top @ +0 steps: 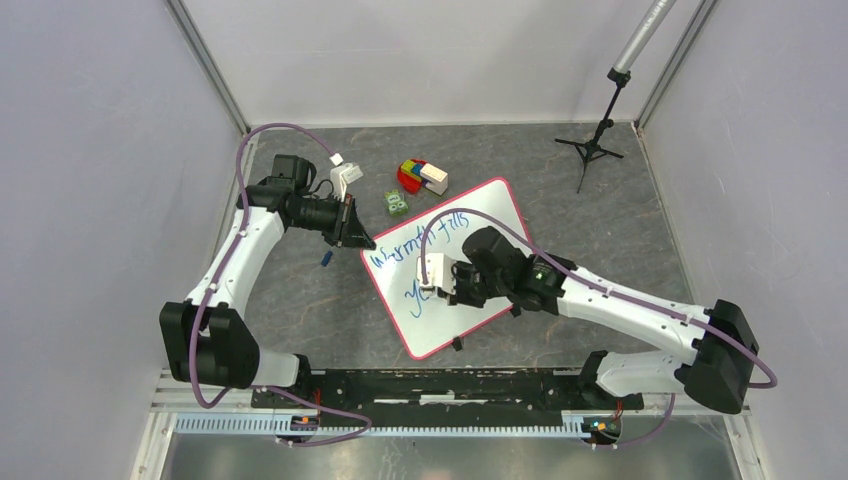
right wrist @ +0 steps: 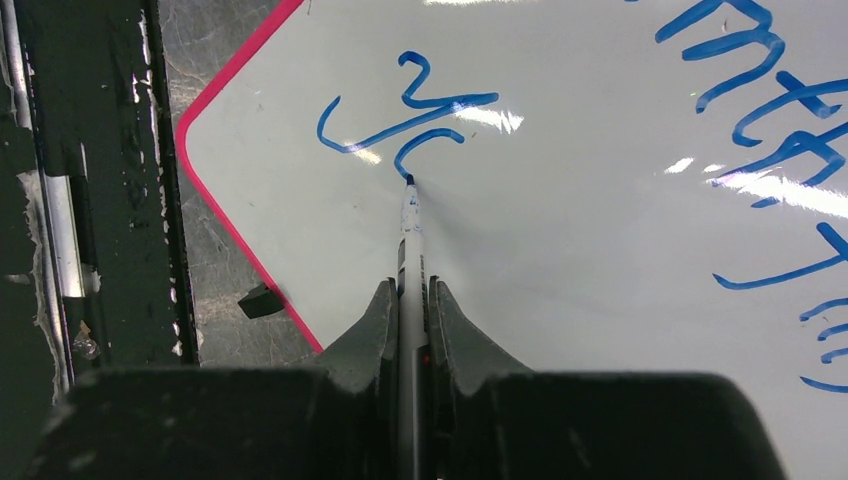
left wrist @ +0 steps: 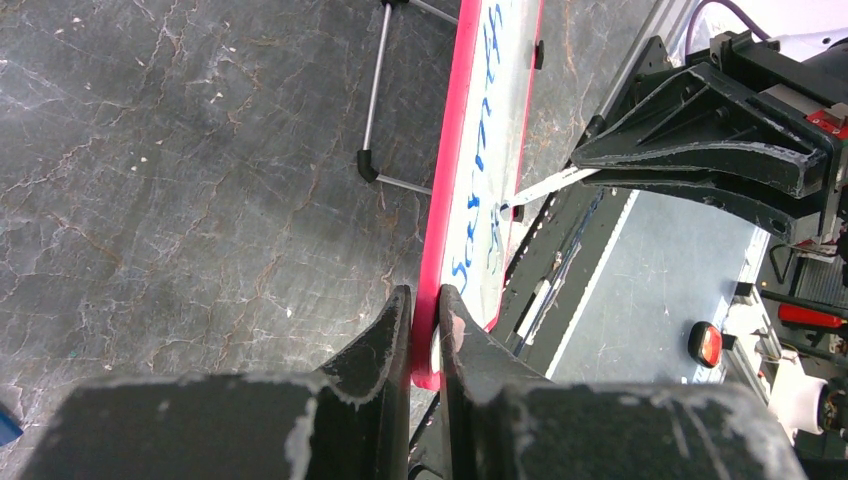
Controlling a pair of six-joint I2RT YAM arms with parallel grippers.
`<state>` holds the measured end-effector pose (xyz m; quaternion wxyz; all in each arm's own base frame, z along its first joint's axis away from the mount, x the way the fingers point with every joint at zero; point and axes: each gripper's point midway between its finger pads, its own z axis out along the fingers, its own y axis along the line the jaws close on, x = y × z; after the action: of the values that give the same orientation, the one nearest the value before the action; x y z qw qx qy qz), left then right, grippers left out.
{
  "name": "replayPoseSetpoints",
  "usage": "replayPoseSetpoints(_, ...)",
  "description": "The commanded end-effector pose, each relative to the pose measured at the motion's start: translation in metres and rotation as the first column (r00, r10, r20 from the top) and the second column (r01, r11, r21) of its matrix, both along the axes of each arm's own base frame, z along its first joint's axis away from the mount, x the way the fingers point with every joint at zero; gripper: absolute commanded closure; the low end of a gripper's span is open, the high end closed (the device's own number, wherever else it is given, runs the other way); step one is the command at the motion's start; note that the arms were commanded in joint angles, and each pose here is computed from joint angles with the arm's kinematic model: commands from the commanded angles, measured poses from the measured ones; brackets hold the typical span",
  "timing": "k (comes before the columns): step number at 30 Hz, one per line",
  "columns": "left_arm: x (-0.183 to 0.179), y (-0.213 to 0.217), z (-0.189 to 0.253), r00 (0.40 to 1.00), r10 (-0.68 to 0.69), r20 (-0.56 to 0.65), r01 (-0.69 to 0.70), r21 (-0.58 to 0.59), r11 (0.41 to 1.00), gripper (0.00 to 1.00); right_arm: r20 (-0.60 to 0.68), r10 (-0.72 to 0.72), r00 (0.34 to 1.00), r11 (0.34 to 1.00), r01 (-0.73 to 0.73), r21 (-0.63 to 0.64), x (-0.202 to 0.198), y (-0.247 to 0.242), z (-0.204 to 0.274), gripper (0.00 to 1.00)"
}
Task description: Write a sentence on the whiteboard
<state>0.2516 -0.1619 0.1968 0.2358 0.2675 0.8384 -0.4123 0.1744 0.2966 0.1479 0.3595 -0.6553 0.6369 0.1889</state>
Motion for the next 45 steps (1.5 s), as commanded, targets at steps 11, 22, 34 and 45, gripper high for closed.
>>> replayPoseSetpoints(11,0.002,0.003,-0.004,1.000,0.016,0.024,-0.017,0.041,0.999,0.98,0.089,-0.079,0.993,0.997,0.077,0.026,0.033,0.008,0.028,1.00)
replayPoseSetpoints(22,0.002,0.004,-0.004,0.999,0.017,0.029,-0.018,0.044,0.999,0.98,0.064,-0.056,0.996,0.997,0.053,0.048,0.031,0.019,0.032,1.00)
replayPoseSetpoints(34,0.003,0.004,-0.004,0.999,0.017,0.030,-0.018,0.043,0.999,0.98,0.052,-0.029,0.998,0.997,0.025,0.072,0.018,0.015,0.038,1.00)
replayPoseSetpoints(45,0.003,0.004,-0.004,0.999,0.018,0.027,-0.019,0.043,0.999,0.98,0.064,-0.048,0.997,0.999,0.047,0.019,0.025,0.006,0.019,1.00)
